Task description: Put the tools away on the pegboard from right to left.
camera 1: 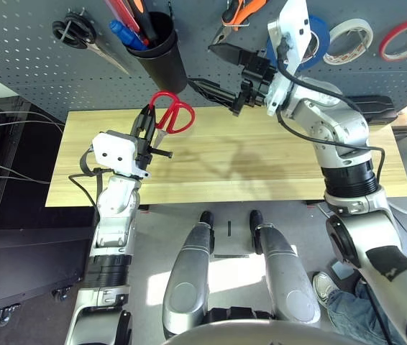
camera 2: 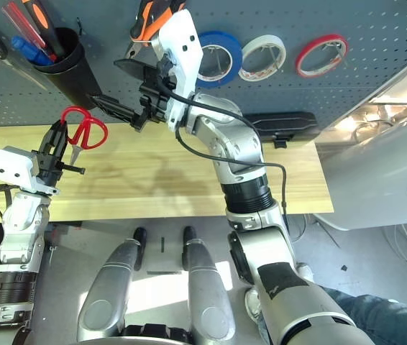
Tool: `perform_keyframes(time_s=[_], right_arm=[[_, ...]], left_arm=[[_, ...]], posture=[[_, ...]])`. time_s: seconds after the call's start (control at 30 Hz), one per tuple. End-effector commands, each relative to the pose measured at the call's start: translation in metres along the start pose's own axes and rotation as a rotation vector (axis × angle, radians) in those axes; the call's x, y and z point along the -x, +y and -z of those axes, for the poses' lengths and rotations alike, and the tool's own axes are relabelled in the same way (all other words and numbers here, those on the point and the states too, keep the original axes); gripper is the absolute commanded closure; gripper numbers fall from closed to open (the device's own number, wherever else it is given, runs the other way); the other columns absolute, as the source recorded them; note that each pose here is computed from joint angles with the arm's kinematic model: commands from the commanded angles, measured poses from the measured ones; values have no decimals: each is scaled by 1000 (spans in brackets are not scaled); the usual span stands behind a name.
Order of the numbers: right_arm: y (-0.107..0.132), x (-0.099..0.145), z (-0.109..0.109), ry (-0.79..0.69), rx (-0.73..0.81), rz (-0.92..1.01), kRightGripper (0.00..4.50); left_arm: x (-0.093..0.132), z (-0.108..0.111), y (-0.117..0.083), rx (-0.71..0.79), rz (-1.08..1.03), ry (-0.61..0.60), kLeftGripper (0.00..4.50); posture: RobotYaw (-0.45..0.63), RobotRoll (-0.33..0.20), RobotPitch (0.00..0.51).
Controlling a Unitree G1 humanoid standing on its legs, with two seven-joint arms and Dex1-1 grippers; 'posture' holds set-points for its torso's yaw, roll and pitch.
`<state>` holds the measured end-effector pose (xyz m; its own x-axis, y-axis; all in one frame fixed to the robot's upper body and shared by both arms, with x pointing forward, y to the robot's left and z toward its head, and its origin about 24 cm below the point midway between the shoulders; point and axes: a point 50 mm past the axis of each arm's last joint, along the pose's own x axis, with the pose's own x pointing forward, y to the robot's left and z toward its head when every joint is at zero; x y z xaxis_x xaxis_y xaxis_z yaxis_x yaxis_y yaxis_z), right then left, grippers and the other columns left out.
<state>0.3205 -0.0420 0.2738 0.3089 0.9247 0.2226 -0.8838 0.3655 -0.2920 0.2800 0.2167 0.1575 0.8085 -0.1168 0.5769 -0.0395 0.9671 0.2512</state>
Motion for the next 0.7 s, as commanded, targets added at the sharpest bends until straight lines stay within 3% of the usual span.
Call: perform_keyframes(time_s=[0.03,0.4,0.7], right_arm=[[2,-5,-6,-31,-5,-24,0],[1,-11,-11,-53,5,-32,0],[1,-11,-10,-50,3,-34,0]], left_arm=[[-3,-15,15,-45,-59,-83,4470],[-21,-36,59,-80,-270,-169,4470],[-22,-36,72,-76,-317,-159,4470]], posture=[[127,0,404],[133,0,403],[134,0,403]])
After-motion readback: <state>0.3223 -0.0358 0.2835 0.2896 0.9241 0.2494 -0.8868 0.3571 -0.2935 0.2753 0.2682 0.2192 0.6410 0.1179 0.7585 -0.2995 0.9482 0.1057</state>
